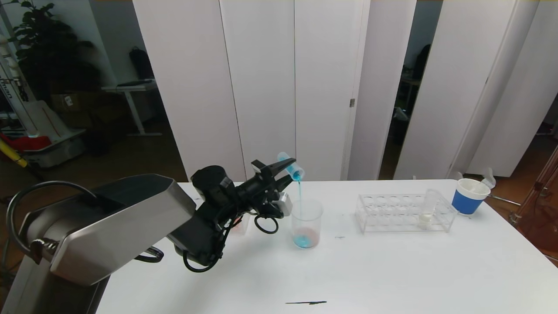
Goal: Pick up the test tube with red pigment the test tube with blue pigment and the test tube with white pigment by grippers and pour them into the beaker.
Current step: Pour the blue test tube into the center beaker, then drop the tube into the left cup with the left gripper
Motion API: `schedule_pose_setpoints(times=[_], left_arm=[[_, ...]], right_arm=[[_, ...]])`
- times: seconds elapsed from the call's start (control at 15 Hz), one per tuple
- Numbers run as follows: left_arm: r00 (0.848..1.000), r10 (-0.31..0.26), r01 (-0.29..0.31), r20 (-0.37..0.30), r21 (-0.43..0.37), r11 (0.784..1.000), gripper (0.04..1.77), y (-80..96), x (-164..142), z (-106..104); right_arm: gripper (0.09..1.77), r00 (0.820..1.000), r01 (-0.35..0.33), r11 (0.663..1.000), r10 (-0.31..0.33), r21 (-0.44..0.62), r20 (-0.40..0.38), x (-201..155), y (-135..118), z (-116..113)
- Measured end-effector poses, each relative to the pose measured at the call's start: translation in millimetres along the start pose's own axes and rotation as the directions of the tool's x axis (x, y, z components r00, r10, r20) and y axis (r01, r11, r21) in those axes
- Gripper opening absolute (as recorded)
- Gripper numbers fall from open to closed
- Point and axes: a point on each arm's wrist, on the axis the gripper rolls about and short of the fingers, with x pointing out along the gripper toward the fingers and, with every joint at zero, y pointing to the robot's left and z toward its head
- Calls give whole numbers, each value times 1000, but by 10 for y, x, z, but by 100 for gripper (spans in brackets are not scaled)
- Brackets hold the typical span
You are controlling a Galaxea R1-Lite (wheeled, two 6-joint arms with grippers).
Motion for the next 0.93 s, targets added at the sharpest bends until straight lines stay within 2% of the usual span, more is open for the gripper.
schedule_pose_setpoints(times=[0.93], left_arm=[[1000,23,-23,4,32,999,58,135,-6,27]], right_arm=[[175,1000,0,1000,0,0,0,0,0,0]])
